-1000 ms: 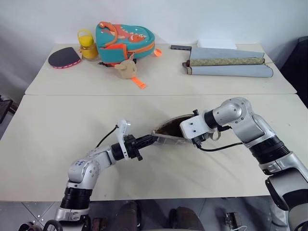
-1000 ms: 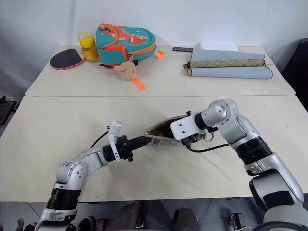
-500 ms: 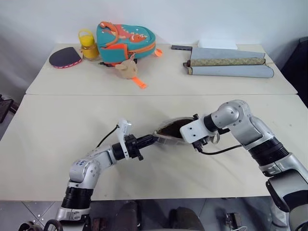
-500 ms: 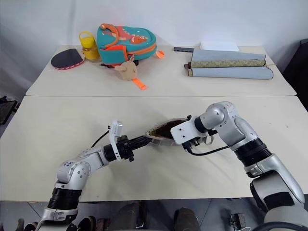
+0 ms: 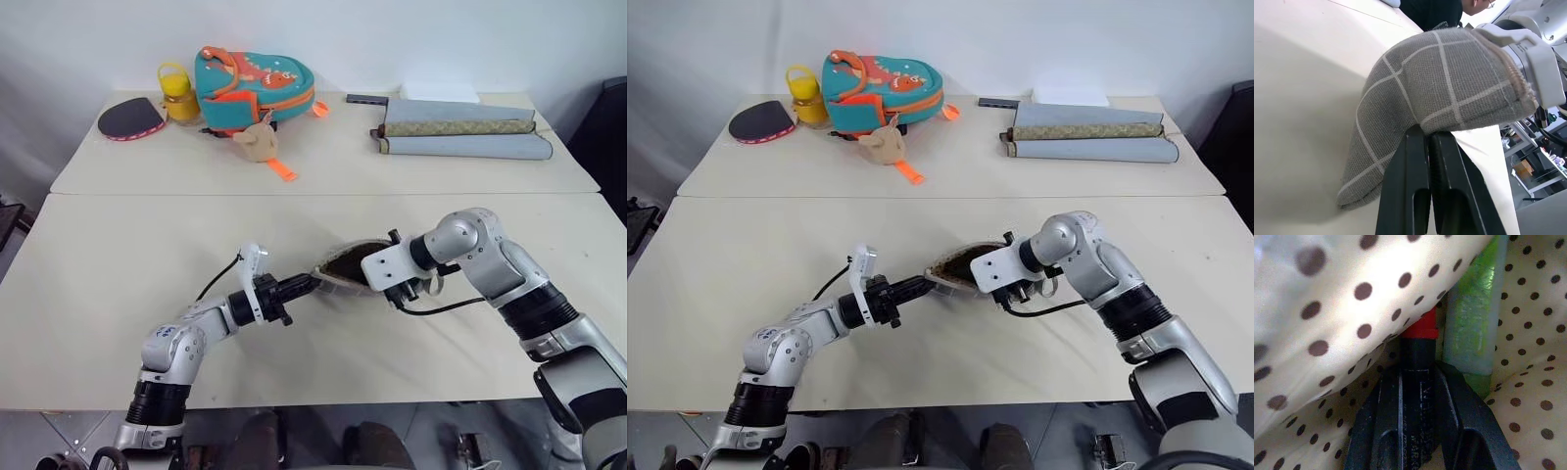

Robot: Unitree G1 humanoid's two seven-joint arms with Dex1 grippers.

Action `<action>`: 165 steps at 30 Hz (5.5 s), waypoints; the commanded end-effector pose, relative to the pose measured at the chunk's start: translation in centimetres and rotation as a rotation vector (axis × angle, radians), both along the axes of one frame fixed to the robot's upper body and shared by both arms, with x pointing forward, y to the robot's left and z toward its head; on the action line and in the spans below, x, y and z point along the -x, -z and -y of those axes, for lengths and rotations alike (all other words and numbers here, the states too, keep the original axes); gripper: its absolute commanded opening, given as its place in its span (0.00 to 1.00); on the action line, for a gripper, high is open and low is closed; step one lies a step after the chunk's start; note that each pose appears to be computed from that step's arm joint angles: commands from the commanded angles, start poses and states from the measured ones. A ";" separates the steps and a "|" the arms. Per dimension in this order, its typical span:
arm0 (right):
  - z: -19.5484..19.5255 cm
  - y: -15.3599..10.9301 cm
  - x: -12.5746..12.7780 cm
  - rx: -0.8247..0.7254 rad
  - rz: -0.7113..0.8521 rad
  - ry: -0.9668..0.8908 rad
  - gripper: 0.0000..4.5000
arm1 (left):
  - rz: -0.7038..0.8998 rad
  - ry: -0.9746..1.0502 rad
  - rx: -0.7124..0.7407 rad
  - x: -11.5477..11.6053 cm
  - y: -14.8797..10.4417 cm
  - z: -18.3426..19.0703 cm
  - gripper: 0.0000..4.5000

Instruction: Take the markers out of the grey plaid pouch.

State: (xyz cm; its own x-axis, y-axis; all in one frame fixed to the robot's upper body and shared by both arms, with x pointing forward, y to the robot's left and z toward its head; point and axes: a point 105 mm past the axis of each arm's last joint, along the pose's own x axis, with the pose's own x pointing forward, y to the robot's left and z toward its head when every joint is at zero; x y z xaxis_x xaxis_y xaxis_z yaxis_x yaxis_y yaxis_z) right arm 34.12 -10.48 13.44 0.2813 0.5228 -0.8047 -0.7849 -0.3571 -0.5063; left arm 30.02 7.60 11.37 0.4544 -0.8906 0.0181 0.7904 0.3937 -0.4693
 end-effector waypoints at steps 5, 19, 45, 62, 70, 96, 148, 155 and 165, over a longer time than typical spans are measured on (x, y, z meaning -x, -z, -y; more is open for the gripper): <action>-0.8 -4.1 1.7 -0.315 -0.108 0.003 0.12 | 0.049 -0.030 -0.002 -0.2 -0.9 -0.4 0.00; -3.9 -10.1 3.6 -0.711 -0.169 -0.065 0.12 | 0.164 -0.114 0.016 -1.4 -3.3 -1.2 0.00; 9.3 -0.3 -1.9 -0.135 0.079 0.289 0.12 | 0.156 -0.236 -0.024 -1.6 -3.1 -6.4 0.00; 8.1 -2.6 -1.5 -0.303 0.011 0.277 0.64 | 0.153 -0.222 -0.026 -1.3 -3.1 -5.9 0.00; 2.0 -13.3 2.3 -0.779 -0.115 0.063 0.60 | 0.136 -0.212 -0.020 -1.2 -3.2 -5.8 0.00; -3.7 -13.6 1.0 -0.631 0.113 -0.132 0.01 | 0.061 -0.058 -0.061 3.2 -4.1 -4.8 0.00; -12.3 0.1 -0.8 -0.227 0.181 -0.271 0.47 | -0.137 -0.006 0.124 2.4 0.2 -4.2 0.00; -11.0 1.6 -0.3 -0.195 0.105 -0.260 0.27 | -0.120 -0.019 0.127 2.3 -0.2 -4.1 0.00; -9.2 -3.2 2.4 -0.281 0.074 -0.308 0.23 | -0.081 -0.120 0.151 0.7 -0.8 -5.0 0.00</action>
